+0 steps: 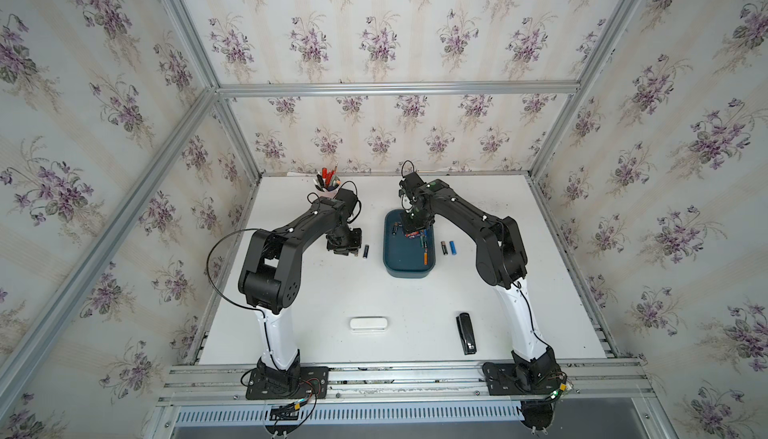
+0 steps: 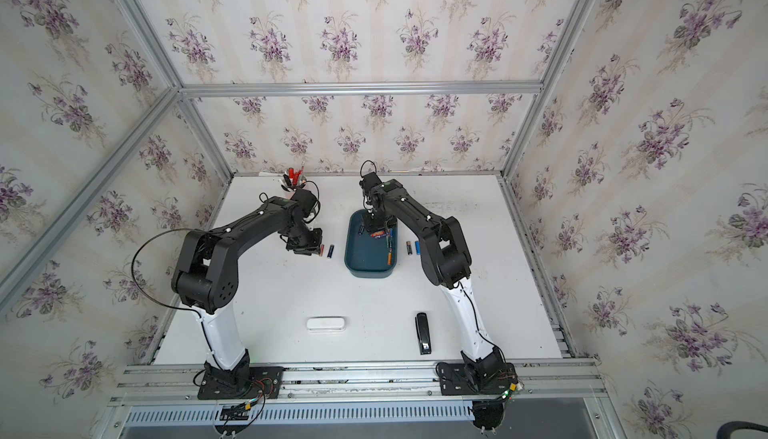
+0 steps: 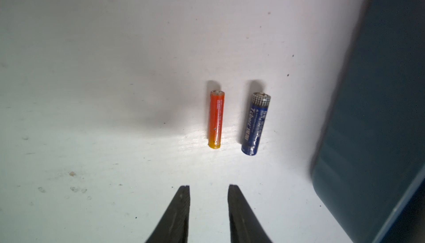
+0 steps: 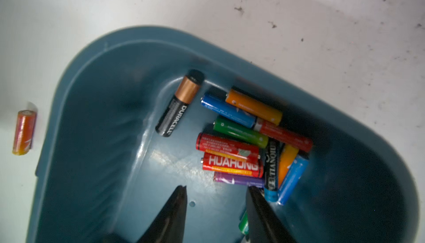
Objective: Take the batteries out of the storage box
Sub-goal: Pick up the battery from the storage box.
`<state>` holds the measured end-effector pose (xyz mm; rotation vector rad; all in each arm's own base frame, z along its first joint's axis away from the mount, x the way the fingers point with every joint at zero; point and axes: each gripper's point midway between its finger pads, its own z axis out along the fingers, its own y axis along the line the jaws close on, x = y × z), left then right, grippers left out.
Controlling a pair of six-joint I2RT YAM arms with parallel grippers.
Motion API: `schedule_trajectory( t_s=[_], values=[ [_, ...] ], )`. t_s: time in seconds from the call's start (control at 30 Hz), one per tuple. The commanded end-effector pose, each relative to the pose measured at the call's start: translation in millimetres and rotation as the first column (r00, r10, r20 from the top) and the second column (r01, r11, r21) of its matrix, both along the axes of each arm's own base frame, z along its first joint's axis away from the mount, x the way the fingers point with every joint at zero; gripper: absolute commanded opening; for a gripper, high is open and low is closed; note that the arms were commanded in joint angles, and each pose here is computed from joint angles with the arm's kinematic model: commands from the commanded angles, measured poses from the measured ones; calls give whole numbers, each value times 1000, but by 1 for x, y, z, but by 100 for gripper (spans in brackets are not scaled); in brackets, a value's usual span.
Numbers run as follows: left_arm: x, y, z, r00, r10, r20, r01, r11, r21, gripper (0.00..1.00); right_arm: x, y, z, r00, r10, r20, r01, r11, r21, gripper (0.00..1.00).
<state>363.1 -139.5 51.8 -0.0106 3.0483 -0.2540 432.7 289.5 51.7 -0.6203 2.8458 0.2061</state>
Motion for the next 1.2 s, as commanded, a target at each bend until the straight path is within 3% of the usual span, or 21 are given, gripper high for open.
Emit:
schedule_trajectory(
  t_s=[0.0, 0.57, 0.73, 0.9, 1.07, 1.17],
  values=[
    [-1, -1, 0, 1000, -9, -5, 9, 1000, -7, 34, 3, 3, -4, 1000, 19, 11, -19, 1000, -7, 50],
    [1, -3, 2, 1000, -14, -2, 14, 1000, -13, 34, -1, -7, -26, 999, 39, -7, -39, 997, -62, 58],
    [2, -3, 2, 1000, -14, -3, 14, 1000, -15, 34, -7, -8, -29, 999, 40, -32, -42, 997, -63, 51],
    [3, -3, 3, 1000, -10, 4, 10, 1000, -14, 34, -9, -10, -26, 999, 39, -28, -41, 997, -61, 35],
    [3, -3, 4, 1000, -15, 2, 15, 1000, -11, 34, -6, -10, -20, 999, 42, -6, -42, 997, -59, 53],
    [4, -3, 5, 1000, -14, 4, 14, 1000, -15, 34, -6, -10, -20, 999, 48, -5, -48, 997, -63, 56]
  ],
)
